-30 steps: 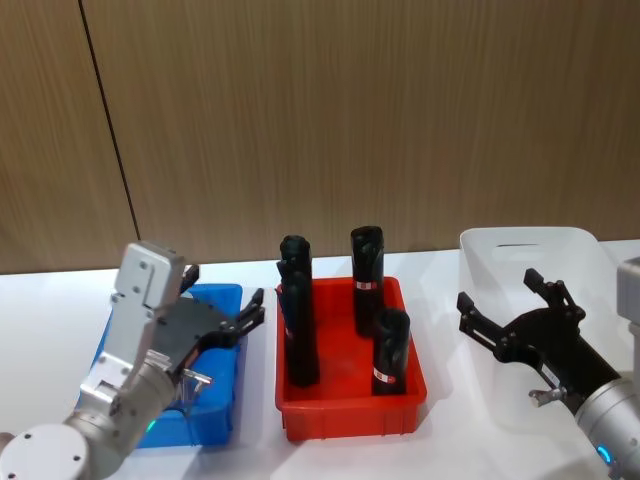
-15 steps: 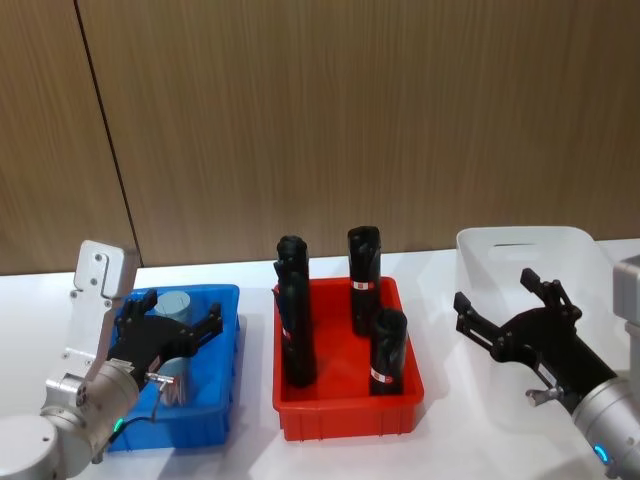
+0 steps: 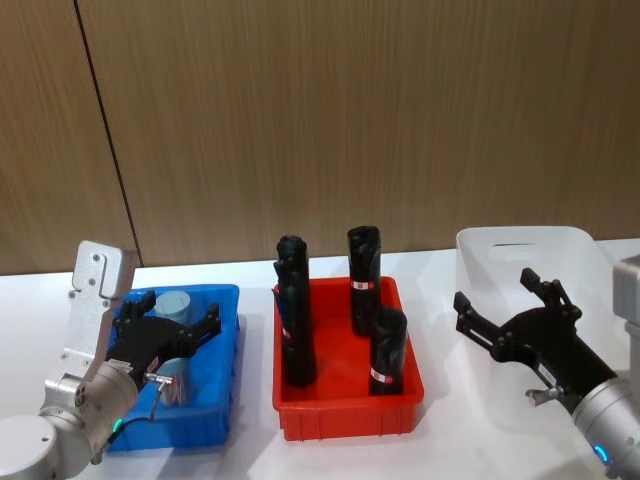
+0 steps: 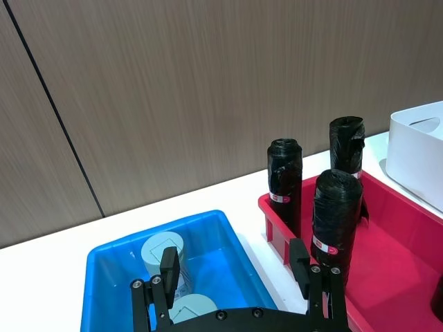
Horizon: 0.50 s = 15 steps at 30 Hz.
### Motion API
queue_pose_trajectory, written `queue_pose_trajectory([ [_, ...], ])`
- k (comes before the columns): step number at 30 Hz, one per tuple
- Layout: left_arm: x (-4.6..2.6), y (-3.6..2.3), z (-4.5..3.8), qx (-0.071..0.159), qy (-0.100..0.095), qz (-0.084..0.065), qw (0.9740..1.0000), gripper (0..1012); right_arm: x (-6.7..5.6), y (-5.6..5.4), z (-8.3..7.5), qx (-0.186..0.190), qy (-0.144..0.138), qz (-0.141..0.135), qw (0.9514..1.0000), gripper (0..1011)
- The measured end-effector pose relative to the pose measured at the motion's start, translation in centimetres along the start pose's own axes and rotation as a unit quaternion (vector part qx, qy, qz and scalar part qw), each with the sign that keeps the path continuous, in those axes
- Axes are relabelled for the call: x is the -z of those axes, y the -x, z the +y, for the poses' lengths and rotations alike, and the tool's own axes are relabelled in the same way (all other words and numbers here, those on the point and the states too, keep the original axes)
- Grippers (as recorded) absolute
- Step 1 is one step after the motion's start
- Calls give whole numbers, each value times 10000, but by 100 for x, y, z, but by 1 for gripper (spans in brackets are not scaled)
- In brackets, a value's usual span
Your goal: Pick the cotton swabs from the blue box and place them into the white box.
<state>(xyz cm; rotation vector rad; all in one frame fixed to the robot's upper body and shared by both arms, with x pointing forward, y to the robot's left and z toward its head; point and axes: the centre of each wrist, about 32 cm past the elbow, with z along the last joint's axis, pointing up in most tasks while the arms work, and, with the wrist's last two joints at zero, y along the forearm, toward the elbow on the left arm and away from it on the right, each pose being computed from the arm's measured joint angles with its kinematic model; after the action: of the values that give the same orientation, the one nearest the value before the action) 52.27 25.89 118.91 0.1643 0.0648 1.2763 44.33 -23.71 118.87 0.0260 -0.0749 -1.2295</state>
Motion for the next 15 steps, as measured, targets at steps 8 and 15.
queue_pose_trajectory([
  [8, 23, 2, 3, -37, -24, 28, 10000, 1004, 0, 0, 0, 0, 0, 0, 10000, 1001],
  [15, 59, 5, 11, -58, -4, 38, 10000, 1004, 0, 0, 0, 0, 0, 0, 10000, 1002],
])
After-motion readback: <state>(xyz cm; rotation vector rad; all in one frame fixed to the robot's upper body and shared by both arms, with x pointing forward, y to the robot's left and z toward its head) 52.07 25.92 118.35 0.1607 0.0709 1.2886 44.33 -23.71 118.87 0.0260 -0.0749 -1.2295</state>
